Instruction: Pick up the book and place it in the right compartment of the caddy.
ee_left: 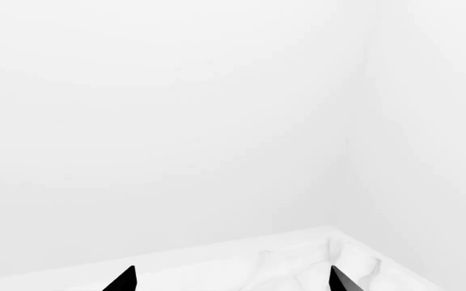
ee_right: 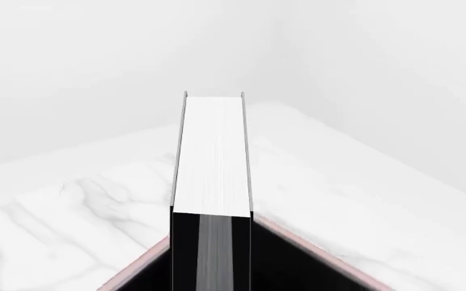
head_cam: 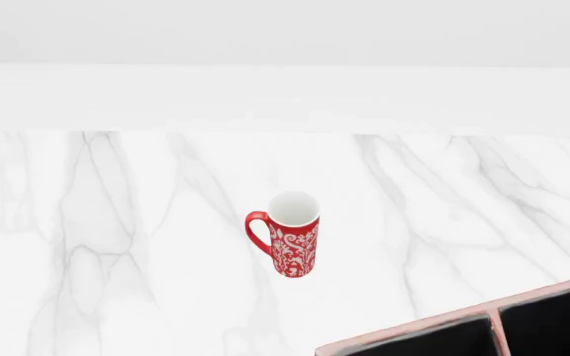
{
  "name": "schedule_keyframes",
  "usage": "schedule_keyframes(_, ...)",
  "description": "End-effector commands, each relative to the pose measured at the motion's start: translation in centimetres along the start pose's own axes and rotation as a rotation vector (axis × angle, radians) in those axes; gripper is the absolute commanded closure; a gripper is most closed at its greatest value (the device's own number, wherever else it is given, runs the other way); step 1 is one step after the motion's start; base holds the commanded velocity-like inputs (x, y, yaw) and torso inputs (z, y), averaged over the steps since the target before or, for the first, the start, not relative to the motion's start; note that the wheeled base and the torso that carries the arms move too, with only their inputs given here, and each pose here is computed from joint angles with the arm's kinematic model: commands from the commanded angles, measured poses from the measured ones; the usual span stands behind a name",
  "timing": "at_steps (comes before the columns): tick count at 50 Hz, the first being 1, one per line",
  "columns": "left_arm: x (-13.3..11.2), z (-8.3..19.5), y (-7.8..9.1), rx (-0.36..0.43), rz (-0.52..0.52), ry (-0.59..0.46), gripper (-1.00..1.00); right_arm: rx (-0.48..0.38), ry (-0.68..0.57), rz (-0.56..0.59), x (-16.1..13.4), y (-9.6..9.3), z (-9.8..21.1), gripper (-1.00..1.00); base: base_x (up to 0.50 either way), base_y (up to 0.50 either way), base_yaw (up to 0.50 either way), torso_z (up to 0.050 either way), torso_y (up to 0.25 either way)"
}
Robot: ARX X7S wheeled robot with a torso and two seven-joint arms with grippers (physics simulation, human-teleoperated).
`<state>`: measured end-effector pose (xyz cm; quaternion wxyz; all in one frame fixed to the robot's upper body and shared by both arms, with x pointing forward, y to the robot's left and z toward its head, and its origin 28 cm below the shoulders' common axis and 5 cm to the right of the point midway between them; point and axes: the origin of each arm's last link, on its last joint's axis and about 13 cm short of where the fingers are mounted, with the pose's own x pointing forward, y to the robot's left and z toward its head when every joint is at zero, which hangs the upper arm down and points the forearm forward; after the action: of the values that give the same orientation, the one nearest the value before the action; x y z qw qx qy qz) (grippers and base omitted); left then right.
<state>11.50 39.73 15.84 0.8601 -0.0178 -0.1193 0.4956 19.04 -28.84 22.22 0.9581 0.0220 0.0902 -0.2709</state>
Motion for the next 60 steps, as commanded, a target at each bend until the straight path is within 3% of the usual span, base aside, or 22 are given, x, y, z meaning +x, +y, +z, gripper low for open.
schedule_keyframes(1, -0.1, -0.1, 0.1, 0.001, 0.001, 0.001, -1.00, -0.023, -0.020, -0.061, 0.5, -0.4, -0.6, 1.00, 0.00, 0.00, 0.00, 0.000, 0.000)
schedule_keyframes(17, -0.1, -0.3, 0.1, 0.003, -0.001, 0.003, -1.00, -0.034, 0.004, -0.071, 1.1, -0.3, -1.8, 1.00, 0.00, 0.00, 0.00, 0.001, 0.001)
schedule_keyframes(20, -0.1, -0.2, 0.1, 0.002, -0.002, 0.002, -1.00, 0.002, 0.016, -0.046, 1.1, -0.2, -1.8, 1.00, 0.00, 0.00, 0.00, 0.000, 0.003)
schedule_keyframes(21, -0.1, -0.2, 0.0, 0.000, -0.005, 0.003, -1.00, -0.013, 0.040, -0.015, 1.1, 0.0, -1.9, -1.00, 0.00, 0.00, 0.00, 0.000, 0.000)
schedule_keyframes(38, -0.1, -0.1, -0.1, -0.003, -0.009, 0.003, -1.00, -0.009, 0.013, -0.018, 0.9, 0.1, -1.3, -1.00, 0.00, 0.00, 0.00, 0.000, 0.000)
schedule_keyframes(43, 0.0, -0.1, -1.0, -0.017, -0.061, 0.030, -1.00, 0.010, -0.022, 0.003, 1.1, 0.6, -0.9, -1.00, 0.00, 0.00, 0.00, 0.000, 0.000)
schedule_keyframes(44, 0.1, -0.1, -1.5, -0.020, -0.087, 0.040, -1.00, 0.005, -0.030, 0.004, 1.1, 0.8, -0.8, -1.00, 0.00, 0.00, 0.00, 0.000, 0.000)
schedule_keyframes(46, 0.3, 0.0, -4.3, -0.028, -0.215, 0.073, -1.00, 0.060, -0.083, 0.083, 1.5, 2.4, 0.0, -1.00, 0.00, 0.00, 0.00, 0.000, 0.000)
schedule_keyframes(49, 0.4, 0.0, -9.7, -0.025, -0.382, 0.086, -1.00, 0.059, -0.122, 0.192, 2.5, 6.0, 0.4, -1.00, 0.00, 0.00, 0.00, 0.000, 0.000)
schedule_keyframes(50, 0.4, 0.0, -10.7, -0.029, -0.422, 0.091, -1.00, 0.059, -0.131, 0.206, 2.7, 6.6, 0.4, -1.00, 0.00, 0.00, 0.00, 0.000, 0.000)
schedule_keyframes(51, 0.2, 0.2, -12.9, -0.050, -0.501, 0.108, -1.00, 0.047, -0.141, 0.258, 3.1, 8.2, 0.5, -1.00, 0.00, 0.00, 0.00, 0.000, 0.000)
schedule_keyframes(55, -0.3, 0.6, -16.7, -0.056, -0.625, 0.107, -1.00, 0.031, -0.160, 0.325, 3.8, 10.8, 0.6, -1.00, 0.00, 0.00, 0.00, 0.000, 0.000)
schedule_keyframes(60, -2.5, 1.4, -22.9, -0.055, -0.871, 0.111, -1.00, -0.003, -0.189, 0.444, 4.2, 15.0, 1.2, -1.00, 0.00, 0.00, 0.00, 0.000, 0.000)
